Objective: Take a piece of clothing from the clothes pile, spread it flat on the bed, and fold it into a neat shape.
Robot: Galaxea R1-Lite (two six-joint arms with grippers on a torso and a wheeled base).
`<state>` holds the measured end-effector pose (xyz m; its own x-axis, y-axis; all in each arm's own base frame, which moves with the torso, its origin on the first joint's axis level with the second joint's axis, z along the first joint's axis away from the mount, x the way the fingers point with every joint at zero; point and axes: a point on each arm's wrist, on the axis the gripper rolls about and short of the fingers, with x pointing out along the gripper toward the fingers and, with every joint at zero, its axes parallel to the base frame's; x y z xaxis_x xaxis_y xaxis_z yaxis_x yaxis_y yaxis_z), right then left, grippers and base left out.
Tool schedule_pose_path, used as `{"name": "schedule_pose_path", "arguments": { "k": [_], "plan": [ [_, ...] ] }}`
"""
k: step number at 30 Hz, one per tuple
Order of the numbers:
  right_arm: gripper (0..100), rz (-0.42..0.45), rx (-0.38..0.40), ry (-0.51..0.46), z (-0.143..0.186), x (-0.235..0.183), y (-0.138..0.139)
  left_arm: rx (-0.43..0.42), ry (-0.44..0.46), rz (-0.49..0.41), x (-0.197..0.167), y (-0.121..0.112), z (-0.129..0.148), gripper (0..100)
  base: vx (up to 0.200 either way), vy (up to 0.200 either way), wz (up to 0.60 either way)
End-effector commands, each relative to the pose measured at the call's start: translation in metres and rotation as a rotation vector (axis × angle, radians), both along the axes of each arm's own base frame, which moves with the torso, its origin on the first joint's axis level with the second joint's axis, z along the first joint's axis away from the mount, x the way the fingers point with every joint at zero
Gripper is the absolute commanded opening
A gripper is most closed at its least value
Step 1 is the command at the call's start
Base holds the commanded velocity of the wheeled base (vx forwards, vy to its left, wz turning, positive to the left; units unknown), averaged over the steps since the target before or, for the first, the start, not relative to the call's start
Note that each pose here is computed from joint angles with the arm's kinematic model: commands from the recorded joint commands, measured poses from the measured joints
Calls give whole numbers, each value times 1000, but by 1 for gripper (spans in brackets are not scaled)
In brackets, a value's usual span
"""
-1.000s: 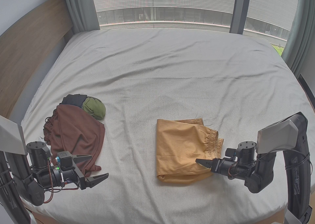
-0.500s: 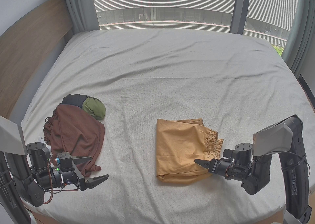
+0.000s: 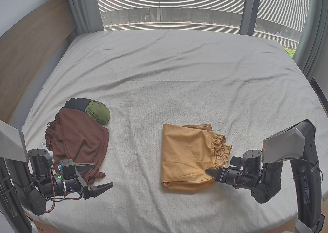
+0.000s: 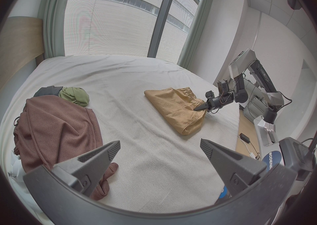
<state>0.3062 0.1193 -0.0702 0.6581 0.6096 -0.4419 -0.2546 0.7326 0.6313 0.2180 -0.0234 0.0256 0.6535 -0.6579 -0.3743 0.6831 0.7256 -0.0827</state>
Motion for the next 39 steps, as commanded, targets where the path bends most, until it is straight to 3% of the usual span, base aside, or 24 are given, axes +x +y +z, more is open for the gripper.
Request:
{"name": "schedule_pose_path", "arguments": {
  "k": [1, 17, 24, 39],
  "plan": [
    [0, 52, 40, -73, 32, -4, 10, 0, 5, -1, -1, 0, -1, 100, 0, 0, 0],
    [0, 148, 152, -289, 108, -4, 24, 0, 14, -8, -3, -2, -1, 100, 0, 0, 0],
    [0, 198, 191, -340, 126, -5, 30, 0, 23, -17, -5, -4, -2, 100, 0, 0, 0],
    [0, 219, 255, -454, 156, 19, 50, 0, 28, -23, -6, -5, -2, 100, 0, 0, 0]
  ]
}}
